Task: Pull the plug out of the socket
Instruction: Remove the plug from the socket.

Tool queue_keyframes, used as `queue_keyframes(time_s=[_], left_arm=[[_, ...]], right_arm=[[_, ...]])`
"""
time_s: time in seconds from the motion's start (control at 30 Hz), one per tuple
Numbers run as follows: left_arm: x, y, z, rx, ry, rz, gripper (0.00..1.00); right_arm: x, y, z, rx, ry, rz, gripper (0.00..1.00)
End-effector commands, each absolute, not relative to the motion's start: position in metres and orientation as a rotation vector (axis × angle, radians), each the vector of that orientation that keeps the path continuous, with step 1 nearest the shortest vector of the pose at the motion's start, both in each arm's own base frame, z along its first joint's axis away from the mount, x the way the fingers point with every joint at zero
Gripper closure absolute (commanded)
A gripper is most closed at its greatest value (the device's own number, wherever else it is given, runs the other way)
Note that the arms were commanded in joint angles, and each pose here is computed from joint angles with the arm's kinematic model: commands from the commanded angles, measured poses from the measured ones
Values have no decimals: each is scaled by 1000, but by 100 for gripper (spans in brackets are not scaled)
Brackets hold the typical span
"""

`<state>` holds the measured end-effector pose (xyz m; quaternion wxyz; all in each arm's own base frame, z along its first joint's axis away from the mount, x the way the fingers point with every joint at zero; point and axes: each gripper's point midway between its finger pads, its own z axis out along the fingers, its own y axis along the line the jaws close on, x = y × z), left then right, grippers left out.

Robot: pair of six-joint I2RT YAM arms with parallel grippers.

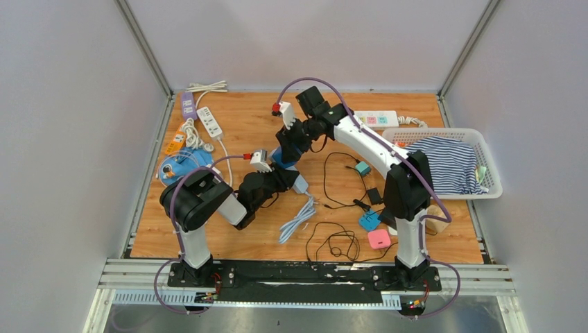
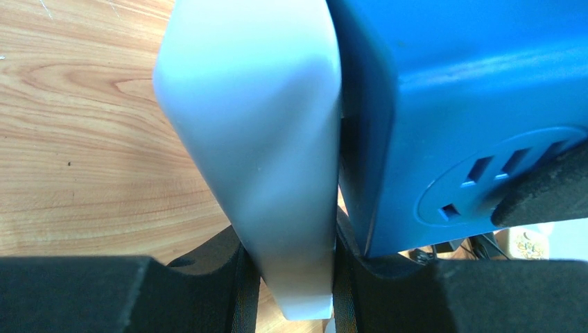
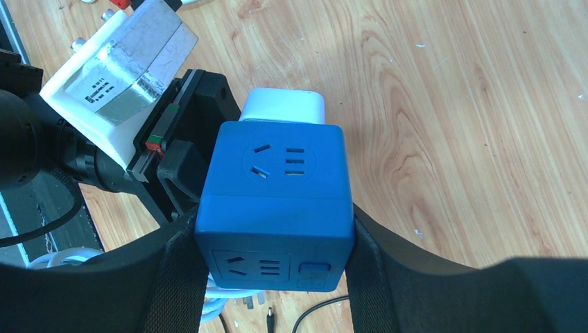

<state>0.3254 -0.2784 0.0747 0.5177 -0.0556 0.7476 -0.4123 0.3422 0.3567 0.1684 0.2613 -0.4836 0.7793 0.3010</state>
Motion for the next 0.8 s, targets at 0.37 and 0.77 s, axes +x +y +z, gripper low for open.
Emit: queue_keyframes(time_s=[0.37, 0.77], left_arm=[[323, -285, 81, -4, 1750, -961, 100], [323, -285, 81, 1, 1749, -960, 100]], right_arm=[[258, 385, 184, -1627, 1952, 1197, 100], [310, 365, 154, -1453, 2120, 817, 100]])
